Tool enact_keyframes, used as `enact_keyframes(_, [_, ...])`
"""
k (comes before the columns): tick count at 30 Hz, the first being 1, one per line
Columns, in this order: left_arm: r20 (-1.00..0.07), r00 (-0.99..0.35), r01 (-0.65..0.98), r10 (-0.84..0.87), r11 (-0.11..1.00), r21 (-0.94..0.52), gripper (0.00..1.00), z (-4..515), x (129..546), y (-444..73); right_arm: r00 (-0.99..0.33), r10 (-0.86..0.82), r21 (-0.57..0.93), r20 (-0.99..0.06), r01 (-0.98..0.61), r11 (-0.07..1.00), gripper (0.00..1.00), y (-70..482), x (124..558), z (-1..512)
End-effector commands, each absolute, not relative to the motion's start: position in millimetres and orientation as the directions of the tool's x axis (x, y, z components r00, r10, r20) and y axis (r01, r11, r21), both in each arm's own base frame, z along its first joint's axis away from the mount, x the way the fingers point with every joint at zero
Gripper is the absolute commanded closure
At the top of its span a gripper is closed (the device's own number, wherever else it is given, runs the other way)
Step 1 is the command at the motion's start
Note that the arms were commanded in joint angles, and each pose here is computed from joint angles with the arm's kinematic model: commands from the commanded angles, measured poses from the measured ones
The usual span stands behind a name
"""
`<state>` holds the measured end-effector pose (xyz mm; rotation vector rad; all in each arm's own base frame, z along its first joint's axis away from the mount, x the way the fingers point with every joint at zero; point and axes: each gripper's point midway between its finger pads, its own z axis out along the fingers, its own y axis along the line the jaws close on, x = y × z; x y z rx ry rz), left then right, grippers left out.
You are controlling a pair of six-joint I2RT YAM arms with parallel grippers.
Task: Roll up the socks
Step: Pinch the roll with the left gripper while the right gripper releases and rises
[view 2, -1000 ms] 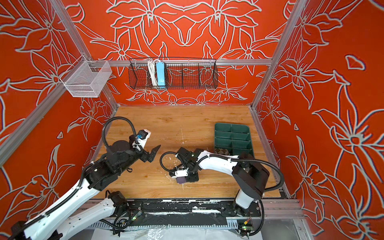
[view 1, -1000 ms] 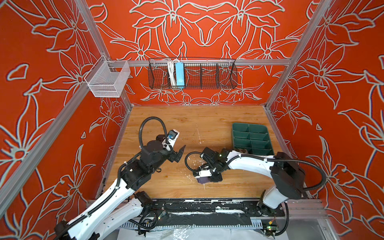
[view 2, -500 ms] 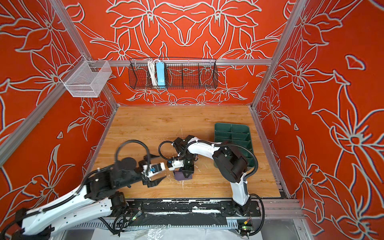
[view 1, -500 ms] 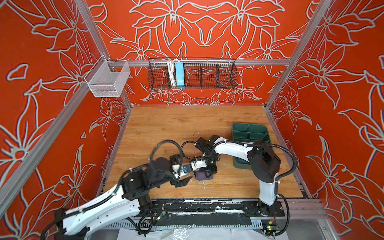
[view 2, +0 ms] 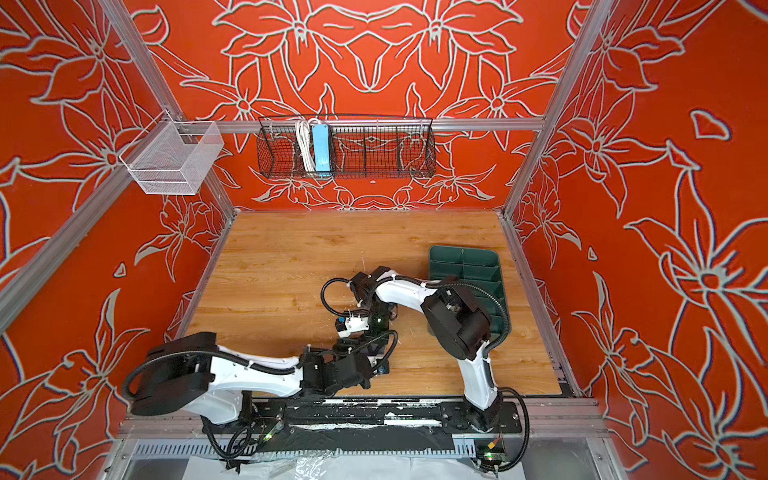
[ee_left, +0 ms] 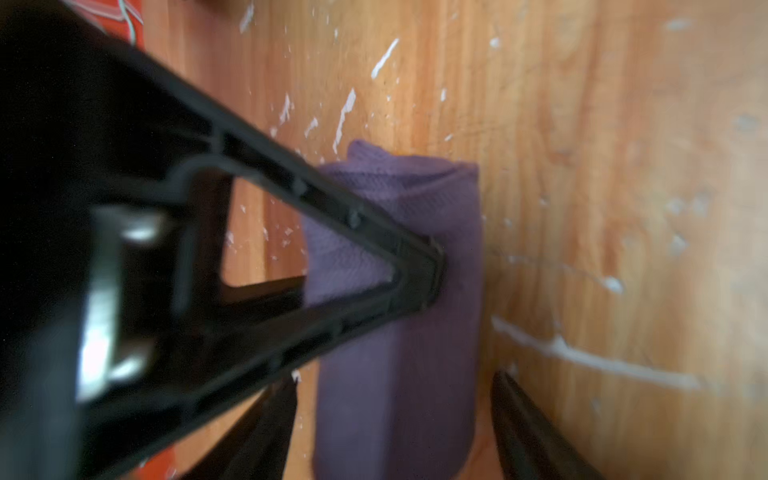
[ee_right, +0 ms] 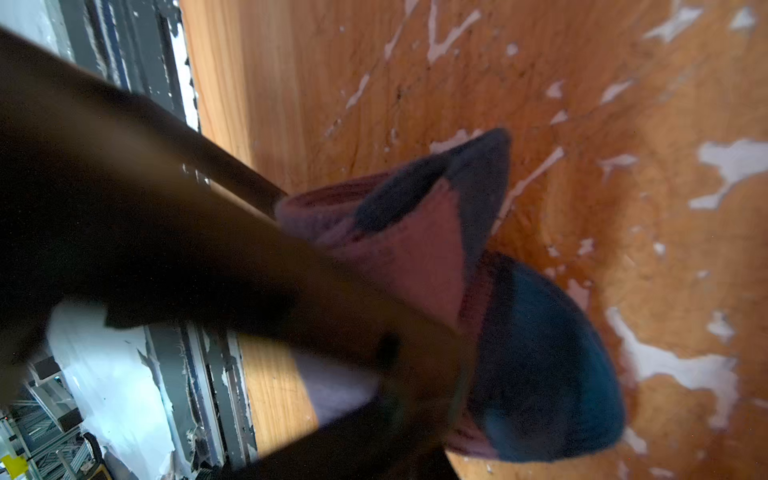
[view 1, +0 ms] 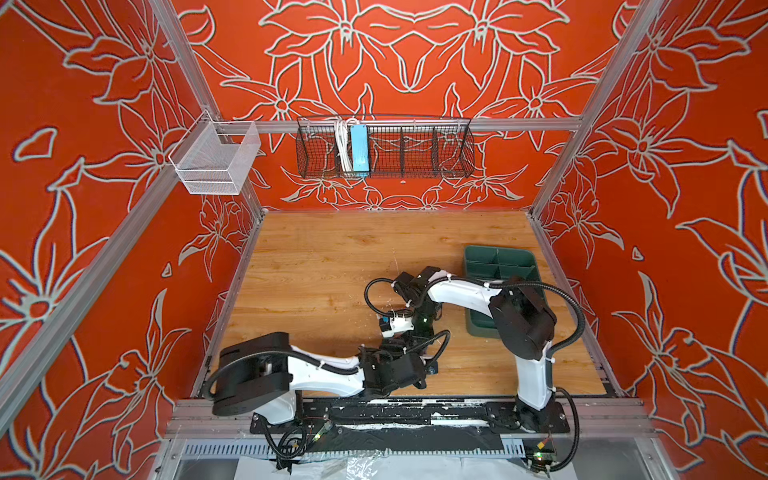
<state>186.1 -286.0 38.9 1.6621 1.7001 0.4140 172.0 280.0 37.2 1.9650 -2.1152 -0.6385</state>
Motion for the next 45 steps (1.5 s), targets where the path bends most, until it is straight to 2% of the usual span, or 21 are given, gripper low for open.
enact_keyframes(1, [-0.203, 0.042, 0.719, 0.978, 0.112, 0.686, 0.58, 20, 191, -282, -0.086, -0.981, 0.403, -0.173, -0.915, 0.009, 1.00, 277, 176, 27])
enact_keyframes(4, [-0.157, 0.032, 0.736, 0.987, 0.083, 0.671, 0.89, 5, 190, -281, -0.097, -0.972, 0.387, -0.215, -0.922, 0.006, 1.00, 277, 176, 37])
enact_keyframes(6, [-0.140, 0.024, 0.761, 0.990, 0.073, 0.645, 1.00, 1, 187, -280, -0.100, -0.964, 0.363, -0.248, -0.932, 0.004, 0.99, 275, 178, 44])
enact_keyframes(12, [-0.144, -0.002, 0.854, 0.990, 0.077, 0.514, 1.00, 1, 174, -274, -0.145, -0.922, 0.178, -0.359, -0.980, 0.085, 0.68, 257, 205, 67])
enact_keyframes(14, [-0.123, -0.002, 0.898, 0.992, 0.056, 0.436, 1.00, -3, 164, -271, -0.165, -0.899, 0.114, -0.406, -0.985, 0.129, 0.61, 247, 215, 79])
enact_keyframes(18, [-0.091, -0.024, 0.938, 0.996, 0.054, 0.343, 1.00, -6, 157, -266, -0.235, -0.833, -0.057, -0.501, -0.951, 0.303, 0.55, 222, 249, 111])
enact_keyframes(22, [-0.087, -0.095, 0.972, 0.992, 0.111, 0.205, 1.00, -6, 160, -261, -0.288, -0.721, -0.249, -0.630, -0.805, 0.539, 0.50, 182, 286, 167])
enact_keyframes(23, [-0.084, -0.112, 0.980, 0.990, 0.124, 0.156, 1.00, -5, 159, -261, -0.283, -0.687, -0.291, -0.669, -0.751, 0.593, 0.48, 173, 292, 184])
enact_keyframes(26, [-0.087, -0.155, 0.988, 0.984, 0.157, 0.014, 1.00, 1, 157, -264, -0.179, -0.616, -0.368, -0.767, -0.664, 0.651, 0.45, 161, 285, 232])
enact_keyframes(28, [-0.063, -0.197, 0.979, 0.978, 0.193, -0.062, 1.00, 4, 158, -264, -0.080, -0.590, -0.396, -0.803, -0.670, 0.628, 0.42, 160, 266, 255])
enact_keyframes(32, [-0.035, -0.271, 0.932, 0.962, 0.253, -0.258, 1.00, 10, 155, -265, 0.119, -0.584, -0.470, -0.803, -0.729, 0.498, 0.40, 161, 212, 275])
enact_keyframes(35, [-0.041, -0.326, 0.887, 0.945, 0.290, -0.360, 1.00, 15, 157, -268, 0.205, -0.603, -0.495, -0.771, -0.788, 0.365, 0.39, 163, 178, 264])
enact_keyframes(39, [-0.038, -0.382, 0.842, 0.923, 0.331, -0.425, 1.00, 19, 166, -270, 0.260, -0.644, -0.468, -0.719, -0.867, 0.173, 0.39, 170, 149, 235])
enact_keyframes(42, [-0.023, -0.398, 0.829, 0.917, 0.349, -0.436, 1.00, 17, 172, -269, 0.255, -0.736, -0.447, -0.627, -0.892, 0.071, 0.41, 171, 148, 206])
enact_keyframes(45, [-0.003, -0.409, 0.823, 0.913, 0.367, -0.434, 1.00, 12, 176, -267, 0.287, -0.846, -0.490, -0.450, -0.871, -0.036, 0.39, 174, 155, 176])
